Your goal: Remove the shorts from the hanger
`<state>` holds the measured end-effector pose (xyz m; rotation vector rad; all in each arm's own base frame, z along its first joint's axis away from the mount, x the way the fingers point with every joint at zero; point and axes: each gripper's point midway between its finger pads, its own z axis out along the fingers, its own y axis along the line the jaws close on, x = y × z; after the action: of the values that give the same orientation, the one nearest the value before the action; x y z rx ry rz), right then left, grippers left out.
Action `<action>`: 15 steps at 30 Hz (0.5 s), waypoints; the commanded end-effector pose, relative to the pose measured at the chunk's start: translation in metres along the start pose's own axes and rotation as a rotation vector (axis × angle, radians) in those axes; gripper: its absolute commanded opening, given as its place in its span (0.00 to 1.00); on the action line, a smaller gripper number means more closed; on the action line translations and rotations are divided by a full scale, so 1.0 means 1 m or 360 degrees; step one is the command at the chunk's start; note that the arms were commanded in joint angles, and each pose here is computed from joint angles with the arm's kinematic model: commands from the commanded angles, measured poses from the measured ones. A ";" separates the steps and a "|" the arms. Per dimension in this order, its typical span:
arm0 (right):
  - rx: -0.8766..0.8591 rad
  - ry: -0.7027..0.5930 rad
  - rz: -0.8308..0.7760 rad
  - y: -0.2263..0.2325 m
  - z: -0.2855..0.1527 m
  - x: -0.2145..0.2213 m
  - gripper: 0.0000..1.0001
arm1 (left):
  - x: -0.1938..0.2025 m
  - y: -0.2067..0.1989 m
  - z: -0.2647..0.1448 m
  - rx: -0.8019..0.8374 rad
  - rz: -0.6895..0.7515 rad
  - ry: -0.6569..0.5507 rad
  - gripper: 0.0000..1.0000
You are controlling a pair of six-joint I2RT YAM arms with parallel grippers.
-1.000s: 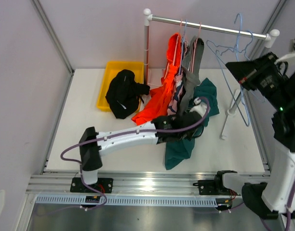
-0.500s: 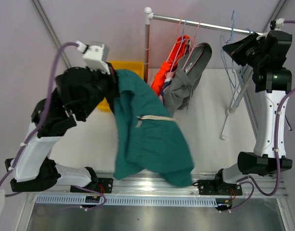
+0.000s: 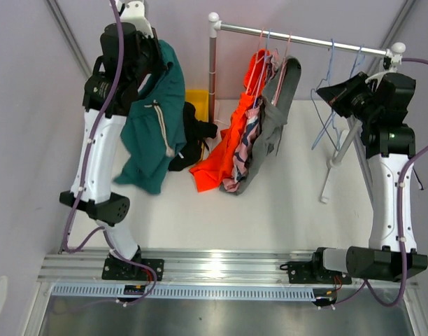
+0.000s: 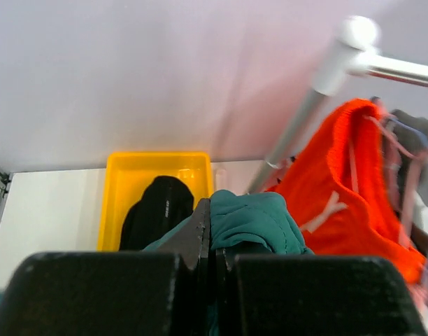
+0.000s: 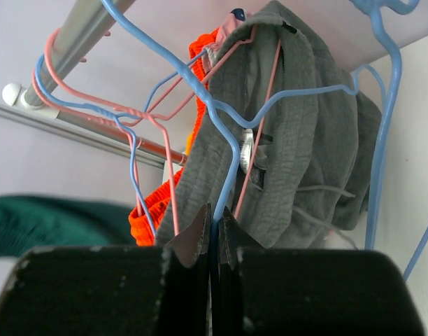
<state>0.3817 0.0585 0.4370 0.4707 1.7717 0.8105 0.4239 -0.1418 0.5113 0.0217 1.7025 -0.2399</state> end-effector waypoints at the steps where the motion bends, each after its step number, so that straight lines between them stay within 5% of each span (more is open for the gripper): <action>1: -0.0056 0.0034 -0.0032 0.002 -0.012 0.010 0.00 | -0.071 -0.001 0.009 0.0135 -0.0089 -0.0418 0.00; 6: -0.0078 0.0104 -0.0024 -0.006 -0.012 0.029 0.11 | -0.070 0.003 0.066 0.0099 0.0021 -0.0541 0.00; 9: -0.0058 0.0138 -0.0027 -0.014 -0.012 0.038 0.51 | -0.046 0.019 0.096 -0.0046 0.0034 -0.0478 0.00; 10: -0.0056 0.0145 -0.0039 -0.016 -0.013 0.040 0.87 | -0.027 0.024 0.113 -0.0090 0.0040 -0.0412 0.02; 11: -0.0058 0.0143 -0.0050 -0.015 -0.014 0.040 0.97 | -0.008 0.030 0.125 -0.0128 0.0047 -0.0347 0.11; 13: -0.0047 0.0141 -0.0064 -0.015 -0.018 0.040 1.00 | 0.030 0.040 0.147 -0.0197 0.0051 -0.0223 0.33; 14: -0.0052 0.0136 -0.0077 -0.012 -0.020 0.038 1.00 | 0.047 0.042 0.155 -0.0210 0.0057 -0.0167 0.74; 15: -0.0059 0.0128 -0.0084 -0.009 -0.023 0.037 0.99 | 0.062 0.046 0.161 -0.0231 0.0062 -0.0105 0.88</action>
<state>0.3611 0.0671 0.3855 0.4480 1.8860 0.8387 0.5594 -0.1392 0.4488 -0.0161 1.6302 -0.1353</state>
